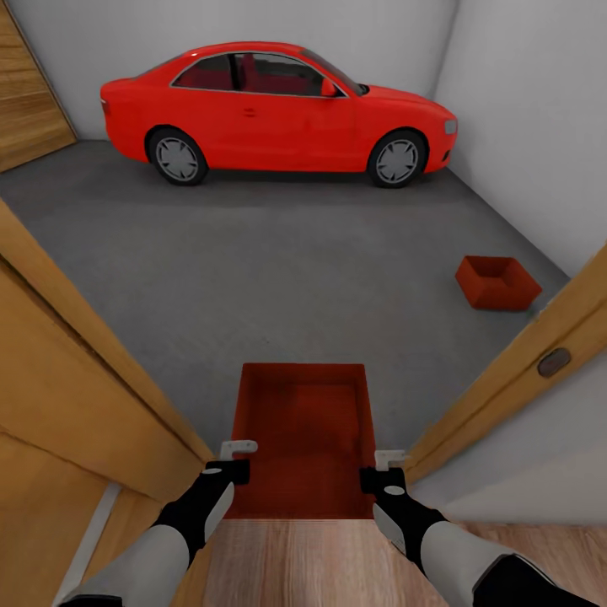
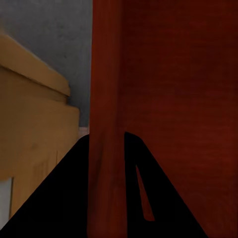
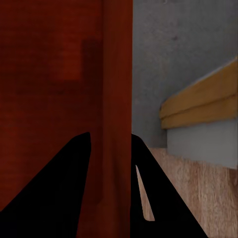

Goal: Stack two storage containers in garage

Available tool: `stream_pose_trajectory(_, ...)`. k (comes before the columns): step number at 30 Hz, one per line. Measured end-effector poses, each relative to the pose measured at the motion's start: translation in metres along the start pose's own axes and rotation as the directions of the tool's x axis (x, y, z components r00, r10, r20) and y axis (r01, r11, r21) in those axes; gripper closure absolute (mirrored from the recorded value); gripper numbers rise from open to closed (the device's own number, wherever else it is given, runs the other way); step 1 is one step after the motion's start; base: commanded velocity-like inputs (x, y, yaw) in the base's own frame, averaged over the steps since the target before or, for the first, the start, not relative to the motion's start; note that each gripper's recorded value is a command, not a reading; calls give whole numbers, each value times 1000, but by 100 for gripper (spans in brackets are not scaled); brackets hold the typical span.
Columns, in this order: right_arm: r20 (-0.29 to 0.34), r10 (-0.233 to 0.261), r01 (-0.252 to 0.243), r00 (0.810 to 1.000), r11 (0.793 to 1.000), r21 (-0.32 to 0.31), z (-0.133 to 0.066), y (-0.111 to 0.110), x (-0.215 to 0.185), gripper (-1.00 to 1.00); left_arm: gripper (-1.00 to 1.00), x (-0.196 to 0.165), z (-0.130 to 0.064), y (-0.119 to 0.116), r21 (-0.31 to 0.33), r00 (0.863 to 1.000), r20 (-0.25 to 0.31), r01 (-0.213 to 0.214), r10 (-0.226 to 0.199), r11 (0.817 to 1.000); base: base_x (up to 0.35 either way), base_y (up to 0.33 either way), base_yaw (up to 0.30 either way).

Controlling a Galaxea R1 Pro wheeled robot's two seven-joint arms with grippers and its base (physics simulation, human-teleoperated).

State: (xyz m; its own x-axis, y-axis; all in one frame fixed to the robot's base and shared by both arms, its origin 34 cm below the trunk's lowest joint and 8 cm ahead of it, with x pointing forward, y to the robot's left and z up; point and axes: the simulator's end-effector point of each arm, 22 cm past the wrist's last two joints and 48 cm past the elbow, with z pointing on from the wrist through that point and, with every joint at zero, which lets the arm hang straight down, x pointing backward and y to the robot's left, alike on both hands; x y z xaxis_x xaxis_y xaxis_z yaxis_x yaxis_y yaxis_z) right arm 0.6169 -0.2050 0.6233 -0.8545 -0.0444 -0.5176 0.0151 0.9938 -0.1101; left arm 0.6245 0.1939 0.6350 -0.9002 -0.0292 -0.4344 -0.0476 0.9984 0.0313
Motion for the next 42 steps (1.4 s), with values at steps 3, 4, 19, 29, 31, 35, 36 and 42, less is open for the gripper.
stream_pose_trajectory(3, -1, 0, 0, 1000, 1000, 0, 0, 0, 0, 100, 100, 0, 0, 0, 0, 1000, -1, 0, 0, 1000, 321, 0, 0)
stream_pose_trajectory(4, -1, 0, 0, 1000, 1000, 0, 0, 0, 1, 100, 100, 1, 0, 0, 0, 1000, -1, 0, 0, 1000, 321, 0, 0)
stream_pose_trajectory(19, -1, 0, 0, 1000, 1000, 0, 0, 0, 0, 100, 100, 0, 0, 0, 0, 1000, -1, 0, 0, 1000, 321, 0, 0)
stream_pose_trajectory(29, 3, 1, -1, 1000, 1000, 0, 0, 0, -1, 100, 100, -2, 0, 0, 0, 1000, 3, -1, 1, 1000, 321, 0, 0)
stream_pose_trajectory(31, 3, 1, -1, 1000, 1000, 0, 0, 0, -1, 100, 100, -2, 0, 0, 0, 1000, 3, -1, 1, 1000, 321, 0, 0)
stream_pose_trajectory(35, 3, 2, -2, 1000, 1000, -1, 0, 0, -2, 100, 100, -2, 0, 0, 0, 1000, 4, -2, 2, 1000, 321, 0, 0)
stream_pose_trajectory(36, 4, 2, -2, 1000, 1000, -1, 0, 0, -2, 100, 100, -2, 0, 0, 0, 1000, 4, -2, 2, 1000, 321, 0, 0)
stream_pose_trajectory(42, 3, 2, -2, 1000, 1000, 0, 0, 0, -2, 100, 100, -2, 0, 0, 0, 1000, 4, -2, 2, 1000, 321, 0, 0)
